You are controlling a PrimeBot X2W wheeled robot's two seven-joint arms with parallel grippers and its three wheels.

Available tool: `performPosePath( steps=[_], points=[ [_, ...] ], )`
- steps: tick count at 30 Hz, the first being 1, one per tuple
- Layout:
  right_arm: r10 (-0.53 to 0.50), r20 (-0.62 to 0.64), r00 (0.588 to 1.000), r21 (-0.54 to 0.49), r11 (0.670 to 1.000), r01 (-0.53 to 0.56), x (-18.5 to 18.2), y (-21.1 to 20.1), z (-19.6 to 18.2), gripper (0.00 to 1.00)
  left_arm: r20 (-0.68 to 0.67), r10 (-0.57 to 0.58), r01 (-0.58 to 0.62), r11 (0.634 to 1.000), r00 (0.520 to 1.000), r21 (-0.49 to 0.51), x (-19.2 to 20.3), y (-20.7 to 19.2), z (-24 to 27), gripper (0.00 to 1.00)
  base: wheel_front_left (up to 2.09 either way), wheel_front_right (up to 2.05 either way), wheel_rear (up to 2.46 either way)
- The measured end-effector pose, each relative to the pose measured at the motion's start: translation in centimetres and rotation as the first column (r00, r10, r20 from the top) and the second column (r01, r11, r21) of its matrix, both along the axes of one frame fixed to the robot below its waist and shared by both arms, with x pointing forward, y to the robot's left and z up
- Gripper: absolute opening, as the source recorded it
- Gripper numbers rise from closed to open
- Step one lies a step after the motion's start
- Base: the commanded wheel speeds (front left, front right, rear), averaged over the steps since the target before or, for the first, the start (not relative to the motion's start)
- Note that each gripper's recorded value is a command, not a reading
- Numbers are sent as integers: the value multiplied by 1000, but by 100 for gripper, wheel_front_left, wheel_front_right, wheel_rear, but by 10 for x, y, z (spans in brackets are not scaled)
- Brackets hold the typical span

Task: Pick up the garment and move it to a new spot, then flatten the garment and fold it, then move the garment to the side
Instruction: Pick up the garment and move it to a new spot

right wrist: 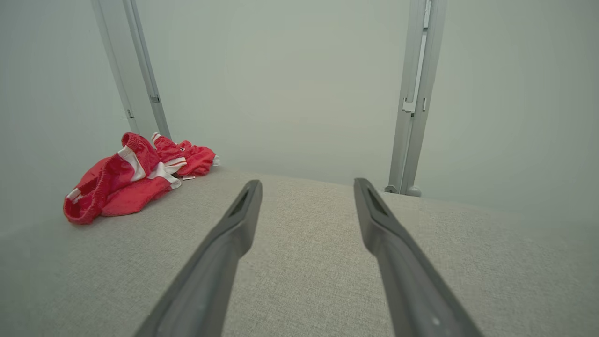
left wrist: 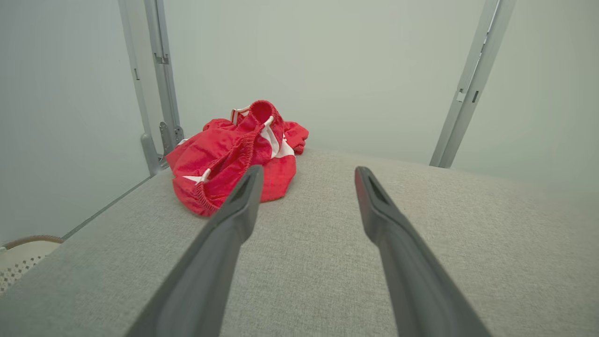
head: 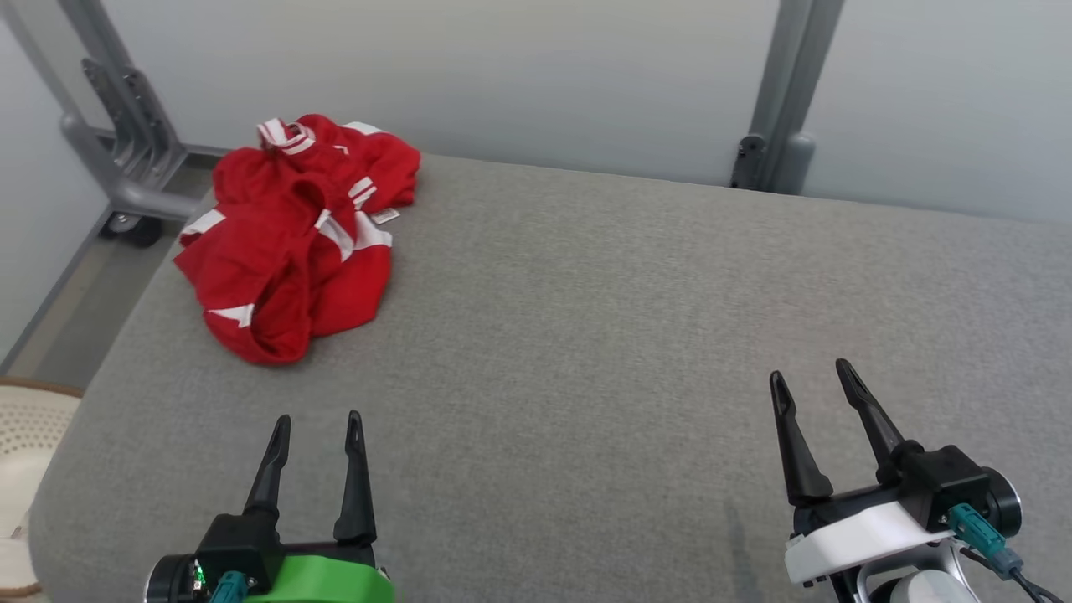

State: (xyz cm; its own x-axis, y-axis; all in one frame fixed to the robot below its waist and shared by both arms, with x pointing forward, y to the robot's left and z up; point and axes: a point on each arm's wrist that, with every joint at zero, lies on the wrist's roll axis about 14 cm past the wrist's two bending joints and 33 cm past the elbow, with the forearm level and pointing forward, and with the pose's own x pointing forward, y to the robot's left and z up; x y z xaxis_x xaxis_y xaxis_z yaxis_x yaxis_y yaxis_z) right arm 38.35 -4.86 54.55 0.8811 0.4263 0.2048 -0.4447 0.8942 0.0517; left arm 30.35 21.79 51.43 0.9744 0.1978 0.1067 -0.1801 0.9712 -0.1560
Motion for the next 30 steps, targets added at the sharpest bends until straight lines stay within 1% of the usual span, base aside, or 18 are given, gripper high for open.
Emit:
performPosePath(
  steps=[7,12,16,23,26,30],
  points=[
    [142,-1,990,5,990,-142,2,50,1,100,2,138,-138,990,990,-2,-33,35,0,100,0,0,0],
    [261,18,965,3,965,-261,-2,92,7,100,16,251,-251,968,968,1,-58,62,5,100,0,0,0],
    [320,18,947,4,947,-320,-3,113,6,100,12,306,-306,952,952,-2,-70,73,5,100,0,0,0],
    [348,2,937,9,937,-348,-1,124,0,100,-7,344,-344,939,939,-2,-77,79,2,100,0,0,0],
    [347,-4,938,8,938,-347,0,124,-3,100,-26,336,-334,941,942,45,-76,76,-2,100,0,0,0],
    [318,-12,948,-3,948,-319,6,115,-8,100,-42,302,-300,952,952,57,-69,72,-6,100,0,0,0]
  ],
)
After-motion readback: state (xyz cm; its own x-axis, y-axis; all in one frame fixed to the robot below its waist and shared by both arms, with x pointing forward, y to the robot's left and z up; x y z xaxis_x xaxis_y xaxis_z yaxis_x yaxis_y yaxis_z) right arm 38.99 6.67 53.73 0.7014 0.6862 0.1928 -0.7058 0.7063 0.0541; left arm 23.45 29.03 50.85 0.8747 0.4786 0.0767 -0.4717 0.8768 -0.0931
